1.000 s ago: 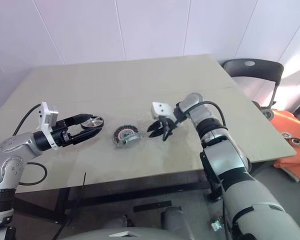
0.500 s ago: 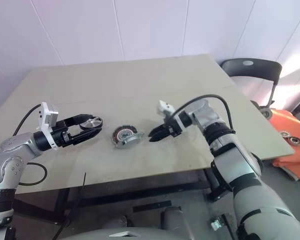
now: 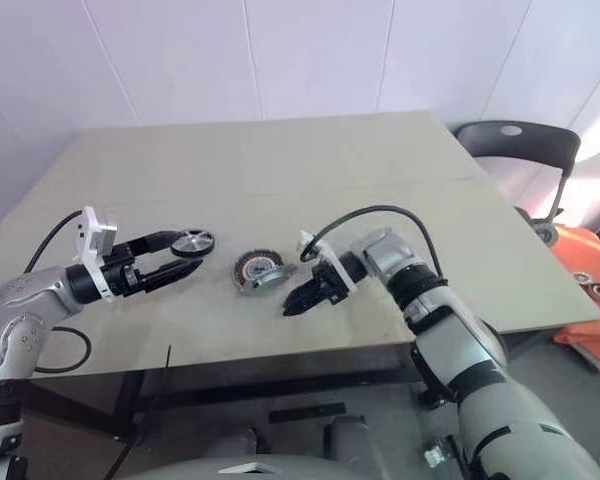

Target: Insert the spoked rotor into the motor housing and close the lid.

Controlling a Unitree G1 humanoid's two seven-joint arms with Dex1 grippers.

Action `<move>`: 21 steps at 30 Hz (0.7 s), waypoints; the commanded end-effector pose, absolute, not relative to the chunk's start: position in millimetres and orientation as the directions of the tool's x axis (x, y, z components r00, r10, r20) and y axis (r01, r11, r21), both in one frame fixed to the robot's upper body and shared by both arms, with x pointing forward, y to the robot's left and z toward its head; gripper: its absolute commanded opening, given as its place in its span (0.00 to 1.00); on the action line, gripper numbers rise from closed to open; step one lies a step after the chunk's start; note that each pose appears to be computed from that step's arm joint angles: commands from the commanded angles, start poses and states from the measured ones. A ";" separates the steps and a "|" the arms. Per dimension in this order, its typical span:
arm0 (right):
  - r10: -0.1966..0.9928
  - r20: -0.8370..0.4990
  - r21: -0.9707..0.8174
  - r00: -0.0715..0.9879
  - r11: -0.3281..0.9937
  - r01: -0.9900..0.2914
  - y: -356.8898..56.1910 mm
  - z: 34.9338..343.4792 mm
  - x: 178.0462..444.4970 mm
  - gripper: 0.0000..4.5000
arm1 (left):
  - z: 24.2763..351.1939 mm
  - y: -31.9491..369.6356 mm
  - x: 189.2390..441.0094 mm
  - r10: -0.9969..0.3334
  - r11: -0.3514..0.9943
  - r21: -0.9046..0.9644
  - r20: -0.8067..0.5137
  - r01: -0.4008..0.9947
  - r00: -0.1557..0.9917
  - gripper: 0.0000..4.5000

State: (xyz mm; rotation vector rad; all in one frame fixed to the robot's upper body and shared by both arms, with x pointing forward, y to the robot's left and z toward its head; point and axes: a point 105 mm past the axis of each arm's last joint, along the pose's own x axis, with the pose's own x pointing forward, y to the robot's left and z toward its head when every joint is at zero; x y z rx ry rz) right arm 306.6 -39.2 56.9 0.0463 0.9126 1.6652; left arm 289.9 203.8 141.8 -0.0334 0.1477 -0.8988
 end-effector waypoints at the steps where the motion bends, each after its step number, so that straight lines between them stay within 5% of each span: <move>1: 0.882 -0.419 0.576 -0.217 0.073 -0.814 -25.1 53.2 317.9 0.24 | 152.8 206.4 288.4 -0.778 0.627 -0.055 -0.098 0.777 0.621 1.00; 9: 0.888 -0.457 0.558 -0.047 0.245 -0.793 -14.6 32.3 331.4 0.24 | 154.0 207.1 287.7 -0.775 0.631 -0.053 -0.102 0.774 0.624 1.00; 21: 0.884 -0.466 0.505 -0.029 0.239 -0.829 -28.2 39.5 340.3 0.24 | 156.4 205.7 292.6 -0.780 0.624 -0.047 -0.101 0.780 0.617 1.00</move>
